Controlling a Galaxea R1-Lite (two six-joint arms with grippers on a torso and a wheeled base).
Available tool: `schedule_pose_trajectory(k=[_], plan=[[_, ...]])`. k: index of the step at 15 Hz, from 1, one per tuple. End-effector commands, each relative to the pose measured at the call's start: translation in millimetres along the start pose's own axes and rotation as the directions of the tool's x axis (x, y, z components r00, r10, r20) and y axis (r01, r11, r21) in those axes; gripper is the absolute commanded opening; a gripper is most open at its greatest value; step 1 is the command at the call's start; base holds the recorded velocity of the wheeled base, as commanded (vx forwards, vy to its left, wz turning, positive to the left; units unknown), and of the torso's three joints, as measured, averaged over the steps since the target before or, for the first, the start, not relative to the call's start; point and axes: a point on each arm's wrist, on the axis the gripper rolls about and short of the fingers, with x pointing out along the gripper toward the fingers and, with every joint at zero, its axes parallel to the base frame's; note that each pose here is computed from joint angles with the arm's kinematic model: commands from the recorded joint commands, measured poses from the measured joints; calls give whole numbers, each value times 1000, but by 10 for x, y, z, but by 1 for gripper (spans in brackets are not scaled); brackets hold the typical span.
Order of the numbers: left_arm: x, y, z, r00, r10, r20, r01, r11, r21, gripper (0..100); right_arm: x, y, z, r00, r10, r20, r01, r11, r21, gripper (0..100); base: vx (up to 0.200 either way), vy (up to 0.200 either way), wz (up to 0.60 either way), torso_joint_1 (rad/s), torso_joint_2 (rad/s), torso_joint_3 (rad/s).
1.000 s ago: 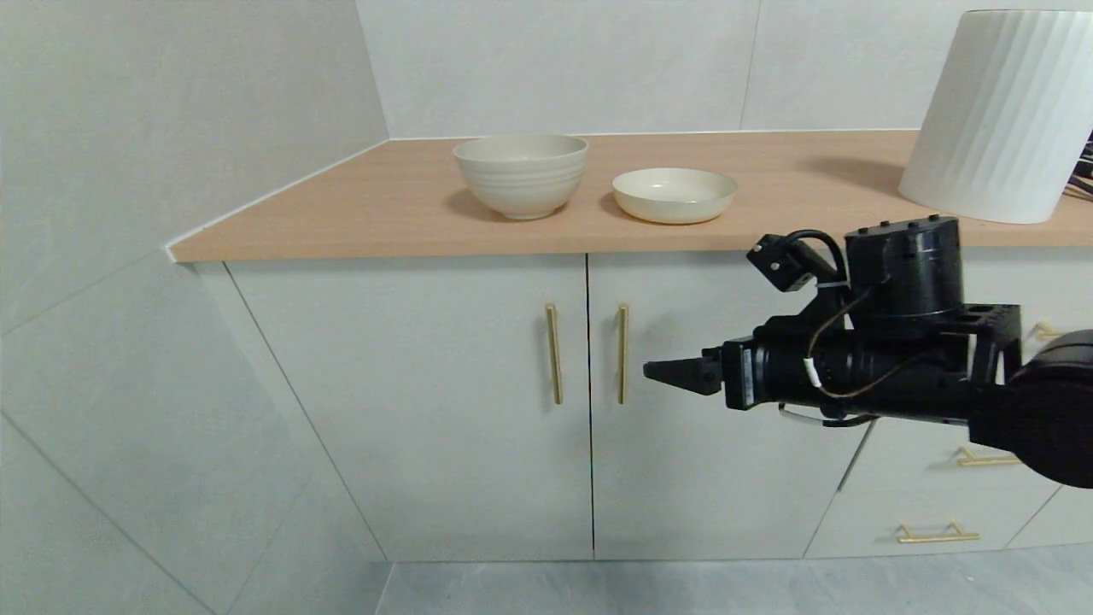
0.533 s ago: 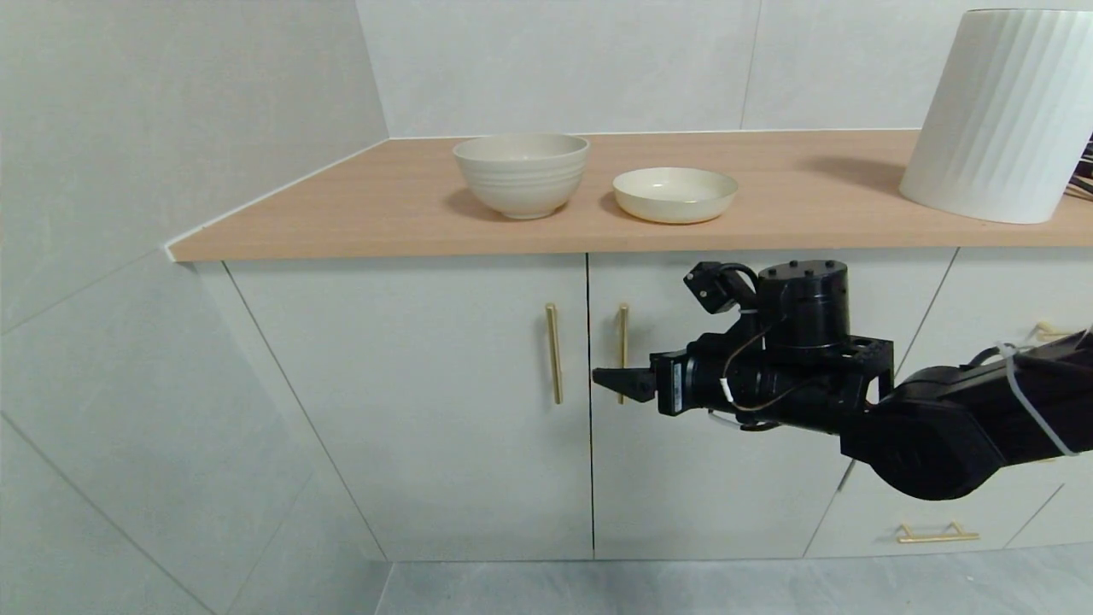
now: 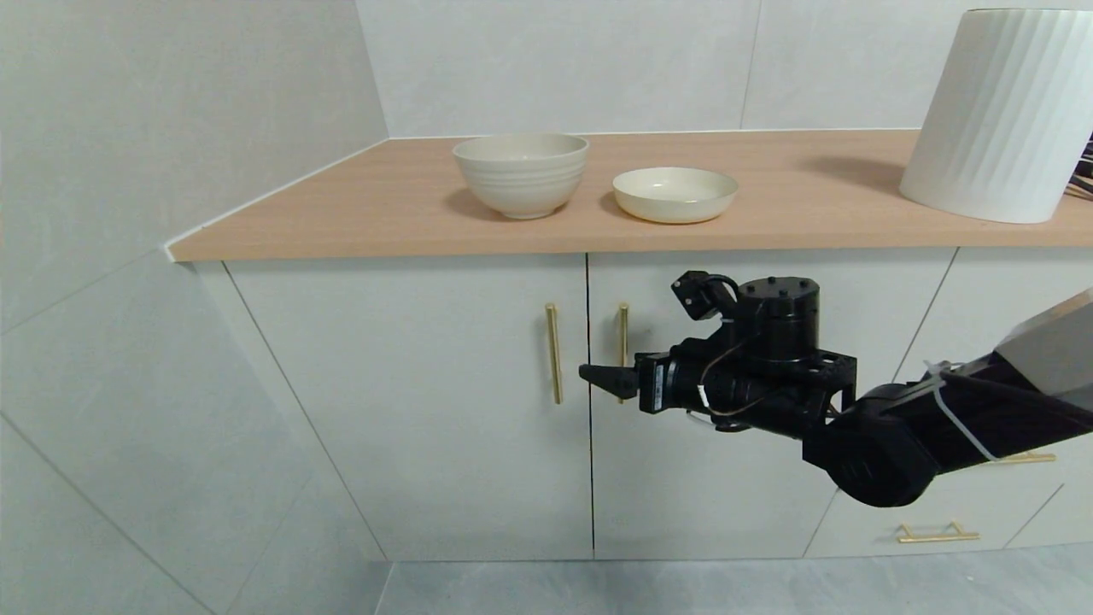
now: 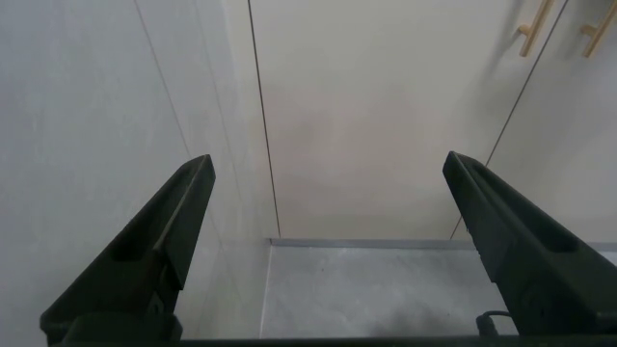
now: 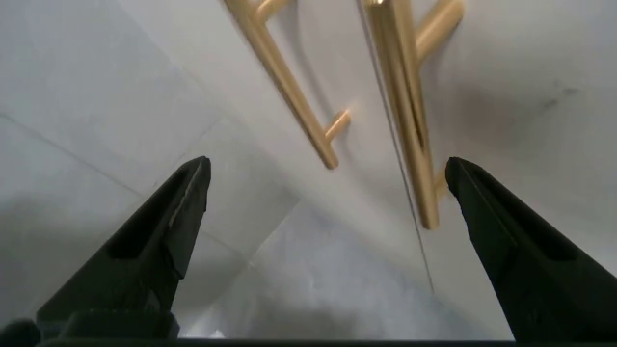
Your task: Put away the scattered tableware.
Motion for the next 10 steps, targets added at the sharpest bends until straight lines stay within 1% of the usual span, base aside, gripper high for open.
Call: schedule_pose_trajectory(k=[1,3,5,8,10], plan=[[1,0,1,1000,0,-1,0,1000,-1,100,73,-42,-25,1000,-2,9,2,1000,19,100,0,0,0,0,0,0],[1,0,1,1000,0,-1,0,1000,-1,100,115,-54,-30,999,6,36,-7,999,41,100,0,0,0,0,0,0],[1,0,1,1000,0,-1,0,1000,-1,100,142,-65,-42,999,6,38,-8,999,43,100,0,0,0,0,0,0],[1,0,1,1000,0,-1,0,1000,-1,100,214,-91,-68,998,14,60,-21,994,104,100,0,0,0,0,0,0],[1,0,1,1000,0,-1,0,1000,-1,100,232,-88,-68,996,28,89,-37,994,100,100,0,0,0,0,0,0]])
